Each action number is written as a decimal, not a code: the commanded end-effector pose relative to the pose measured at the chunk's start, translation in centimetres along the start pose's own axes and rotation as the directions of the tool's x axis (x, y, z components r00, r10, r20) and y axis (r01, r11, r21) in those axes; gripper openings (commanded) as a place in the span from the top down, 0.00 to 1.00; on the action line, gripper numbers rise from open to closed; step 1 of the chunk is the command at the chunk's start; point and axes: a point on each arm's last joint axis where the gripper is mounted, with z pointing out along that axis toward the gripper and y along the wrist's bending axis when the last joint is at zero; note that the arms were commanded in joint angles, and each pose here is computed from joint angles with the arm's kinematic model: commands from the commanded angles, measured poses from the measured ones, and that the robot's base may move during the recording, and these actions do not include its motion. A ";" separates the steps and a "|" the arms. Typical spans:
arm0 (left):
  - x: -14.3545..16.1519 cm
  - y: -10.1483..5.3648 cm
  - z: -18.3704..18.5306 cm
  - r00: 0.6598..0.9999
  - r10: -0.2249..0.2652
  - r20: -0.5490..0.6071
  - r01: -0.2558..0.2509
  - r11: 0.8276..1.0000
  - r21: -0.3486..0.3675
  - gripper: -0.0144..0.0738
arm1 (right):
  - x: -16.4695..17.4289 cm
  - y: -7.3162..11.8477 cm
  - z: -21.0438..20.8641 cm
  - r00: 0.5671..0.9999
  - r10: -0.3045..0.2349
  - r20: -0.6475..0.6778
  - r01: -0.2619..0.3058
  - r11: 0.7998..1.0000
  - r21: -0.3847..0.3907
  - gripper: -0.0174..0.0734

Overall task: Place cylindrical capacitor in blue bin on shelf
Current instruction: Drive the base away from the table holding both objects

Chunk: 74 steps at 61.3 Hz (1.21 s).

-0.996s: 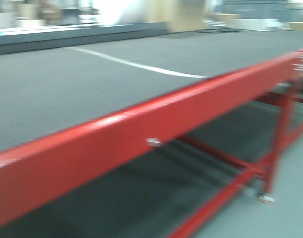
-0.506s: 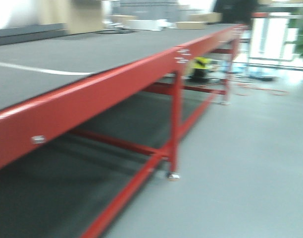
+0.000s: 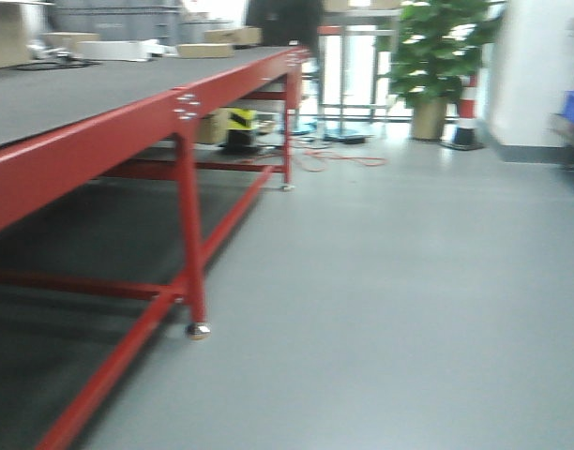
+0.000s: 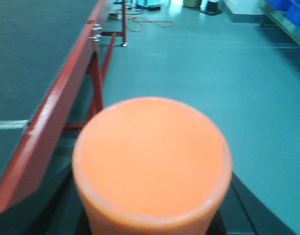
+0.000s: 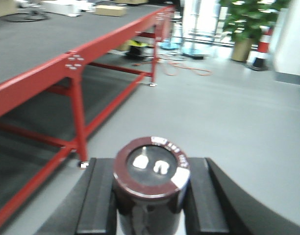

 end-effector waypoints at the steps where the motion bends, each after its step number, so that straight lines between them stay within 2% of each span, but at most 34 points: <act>1: -0.5 -0.1 -0.5 0.999 -0.001 0.040 0.001 1.000 0.007 0.96 | -0.2 0.0 -0.2 0.999 -0.007 0.032 0.007 1.000 0.006 0.99; 74: -0.5 -0.1 -0.5 0.999 -0.001 0.040 0.001 1.000 0.007 0.96 | -0.3 0.0 -0.2 0.999 -0.007 0.034 0.007 1.000 0.006 0.99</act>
